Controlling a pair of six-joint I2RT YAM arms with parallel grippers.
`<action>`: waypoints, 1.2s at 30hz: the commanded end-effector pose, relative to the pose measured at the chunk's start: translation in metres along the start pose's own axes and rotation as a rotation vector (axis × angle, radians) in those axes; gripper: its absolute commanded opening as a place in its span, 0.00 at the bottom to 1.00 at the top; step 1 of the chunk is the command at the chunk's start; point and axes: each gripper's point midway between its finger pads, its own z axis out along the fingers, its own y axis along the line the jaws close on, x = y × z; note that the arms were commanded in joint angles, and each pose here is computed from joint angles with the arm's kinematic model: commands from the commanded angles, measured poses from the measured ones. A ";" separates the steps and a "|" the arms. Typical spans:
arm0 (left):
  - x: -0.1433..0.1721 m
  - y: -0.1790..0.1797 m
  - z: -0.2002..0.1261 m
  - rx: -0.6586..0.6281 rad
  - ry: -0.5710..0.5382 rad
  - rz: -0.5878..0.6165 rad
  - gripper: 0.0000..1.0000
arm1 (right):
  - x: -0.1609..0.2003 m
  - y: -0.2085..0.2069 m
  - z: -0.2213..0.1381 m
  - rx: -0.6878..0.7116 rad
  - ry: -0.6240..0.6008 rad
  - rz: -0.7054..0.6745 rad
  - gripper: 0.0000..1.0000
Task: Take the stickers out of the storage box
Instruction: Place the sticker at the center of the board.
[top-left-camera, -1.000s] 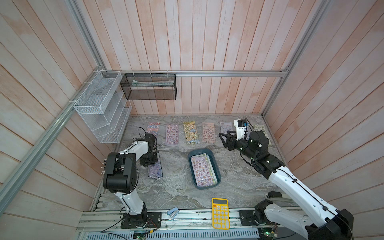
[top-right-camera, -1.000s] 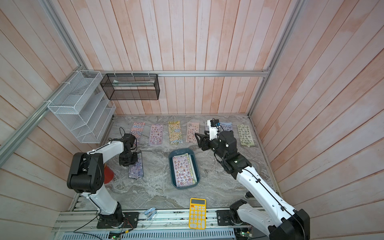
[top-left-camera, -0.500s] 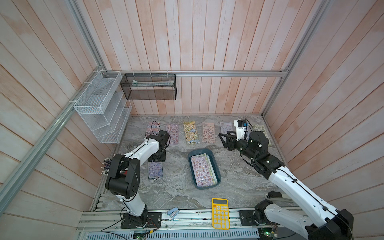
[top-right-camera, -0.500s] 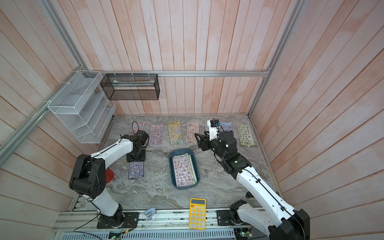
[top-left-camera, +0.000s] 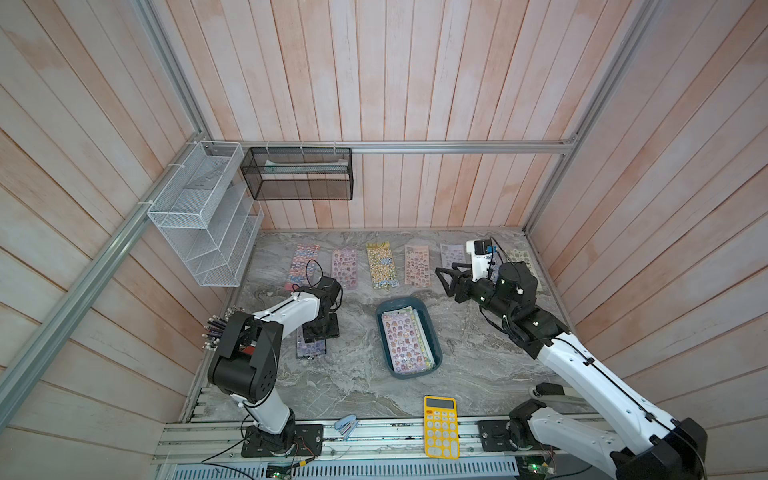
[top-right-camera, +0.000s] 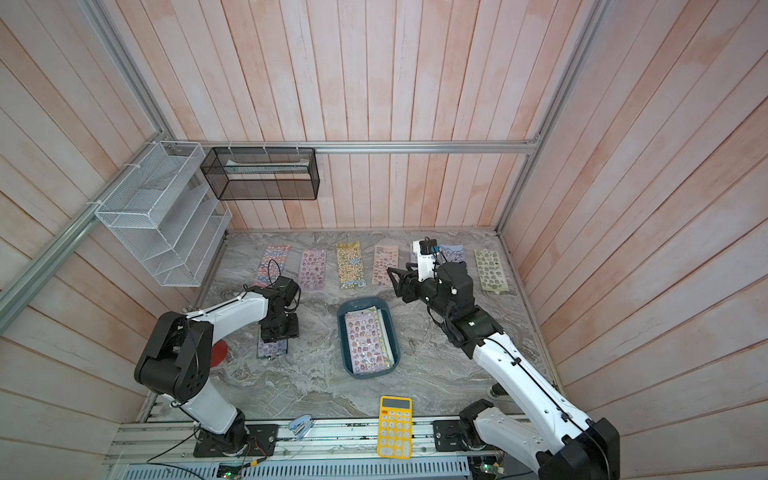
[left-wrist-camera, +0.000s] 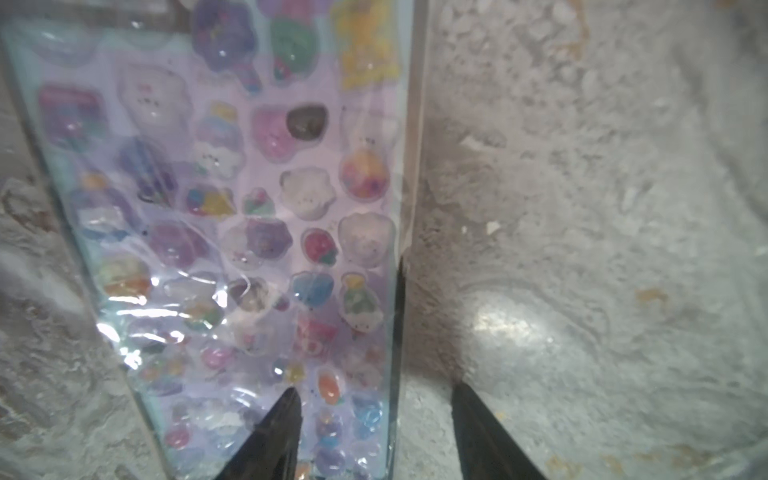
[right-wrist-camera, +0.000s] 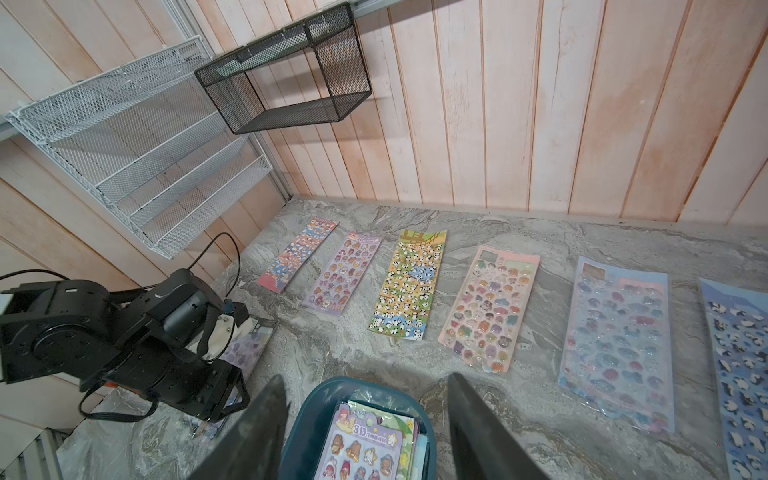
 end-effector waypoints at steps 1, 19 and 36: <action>-0.005 -0.005 0.007 0.028 -0.028 -0.025 0.53 | -0.009 0.006 0.001 -0.027 -0.012 0.011 0.62; -0.010 0.028 0.020 0.039 -0.006 -0.118 0.40 | -0.004 0.005 0.008 -0.036 0.011 0.019 0.62; -0.047 -0.017 -0.096 0.116 -0.253 -0.062 0.62 | 0.022 -0.006 0.024 0.085 0.122 -0.066 1.00</action>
